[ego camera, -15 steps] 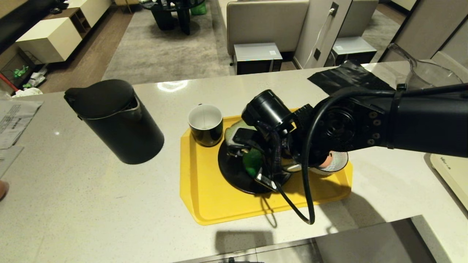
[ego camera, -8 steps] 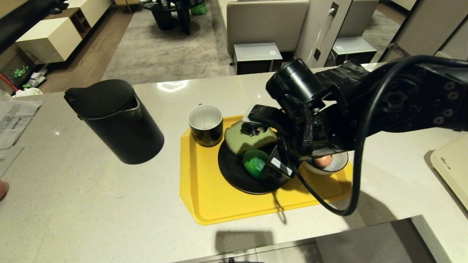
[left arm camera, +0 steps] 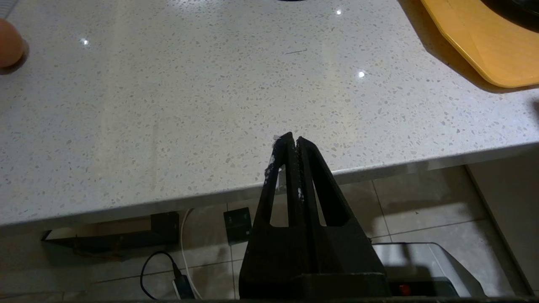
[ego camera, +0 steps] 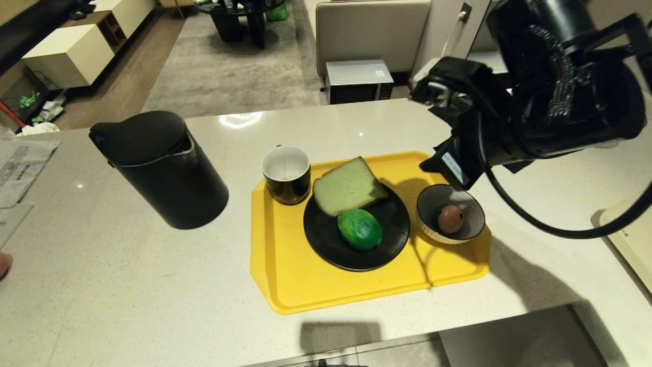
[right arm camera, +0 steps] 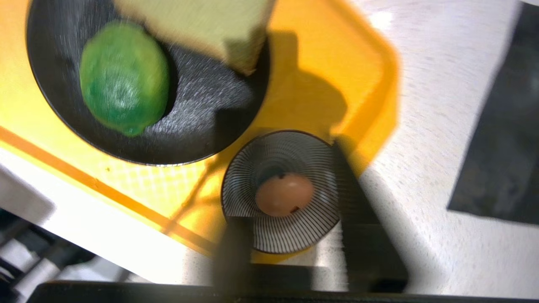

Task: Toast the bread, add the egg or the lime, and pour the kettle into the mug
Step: Pick up the kettle

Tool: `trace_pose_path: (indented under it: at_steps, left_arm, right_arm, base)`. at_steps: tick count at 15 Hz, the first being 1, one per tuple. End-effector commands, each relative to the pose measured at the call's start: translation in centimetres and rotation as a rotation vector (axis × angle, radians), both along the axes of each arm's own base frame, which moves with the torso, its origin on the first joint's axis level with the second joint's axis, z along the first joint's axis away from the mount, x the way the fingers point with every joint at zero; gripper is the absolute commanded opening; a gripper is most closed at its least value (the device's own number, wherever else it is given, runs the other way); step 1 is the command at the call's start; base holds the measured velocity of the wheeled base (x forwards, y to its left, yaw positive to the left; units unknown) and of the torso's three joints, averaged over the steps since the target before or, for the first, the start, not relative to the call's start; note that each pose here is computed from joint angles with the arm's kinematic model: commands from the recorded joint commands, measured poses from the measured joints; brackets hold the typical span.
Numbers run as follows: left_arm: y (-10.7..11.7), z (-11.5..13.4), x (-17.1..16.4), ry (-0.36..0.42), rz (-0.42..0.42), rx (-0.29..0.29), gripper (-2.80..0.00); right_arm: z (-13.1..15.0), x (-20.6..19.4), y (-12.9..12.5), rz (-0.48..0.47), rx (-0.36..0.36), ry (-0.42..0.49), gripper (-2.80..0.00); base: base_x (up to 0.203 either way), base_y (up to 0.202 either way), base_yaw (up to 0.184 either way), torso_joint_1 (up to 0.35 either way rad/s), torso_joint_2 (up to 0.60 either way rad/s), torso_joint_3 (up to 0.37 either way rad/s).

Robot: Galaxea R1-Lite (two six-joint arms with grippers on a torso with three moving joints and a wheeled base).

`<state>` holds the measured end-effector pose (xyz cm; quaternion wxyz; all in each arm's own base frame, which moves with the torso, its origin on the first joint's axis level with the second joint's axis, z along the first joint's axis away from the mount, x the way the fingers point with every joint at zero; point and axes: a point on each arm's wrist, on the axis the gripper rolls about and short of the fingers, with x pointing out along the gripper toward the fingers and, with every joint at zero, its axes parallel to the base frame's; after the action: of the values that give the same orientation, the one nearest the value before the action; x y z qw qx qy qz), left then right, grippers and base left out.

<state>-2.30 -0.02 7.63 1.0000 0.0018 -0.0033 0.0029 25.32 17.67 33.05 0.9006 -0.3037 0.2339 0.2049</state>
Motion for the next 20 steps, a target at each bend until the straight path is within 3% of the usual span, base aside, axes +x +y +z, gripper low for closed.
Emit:
trace_pose_path:
  at_steps: [1, 6, 8, 10, 14, 17, 20]
  left_arm:
    - [0.0, 0.0, 0.0, -0.001, 0.0, -0.001, -2.8]
    - [0.0, 0.0, 0.0, -0.001, 0.0, -0.001, -2.8]
    - [0.0, 0.0, 0.0, -0.001, 0.0, -0.001, -2.8]
    - [0.0, 0.0, 0.0, -0.001, 0.0, -0.001, -2.8]
    - [0.0, 0.0, 0.0, -0.001, 0.0, -0.001, -2.8]
    - [0.0, 0.0, 0.0, -0.001, 0.0, -0.001, -2.8]
    - [0.0, 0.0, 0.0, -0.001, 0.0, -0.001, -2.8]
  right_arm:
    - [3.5, -2.4, -3.2, -0.074, 0.13, -0.084, -2.8]
    - [7.8, -6.4, -9.9, -0.371, 0.458, -0.204, -2.8]
    - [8.2, -7.1, -12.0, -0.534, 0.479, -0.267, -2.8]
    - [8.8, -9.1, -13.8, -0.618, 0.523, -0.32, -2.8]
    - [7.1, -15.9, -16.0, -0.635, 0.538, -0.338, -2.8]
    - [2.4, -20.5, -17.2, -0.604, 0.508, -0.268, -2.8]
    - [-2.5, -24.7, -18.2, -0.56, 0.42, -0.234, -2.8]
  base:
    - [0.0, 0.0, 0.0, 0.0, 0.0, 0.0]
    - [0.0, 0.0, 0.0, 0.0, 0.0, 0.0]
    - [0.0, 0.0, 0.0, 0.0, 0.0, 0.0]
    - [0.0, 0.0, 0.0, 0.0, 0.0, 0.0]
    - [0.0, 0.0, 0.0, 0.0, 0.0, 0.0]
    - [0.0, 0.0, 0.0, 0.0, 0.0, 0.0]
    - [0.0, 0.0, 0.0, 0.0, 0.0, 0.0]
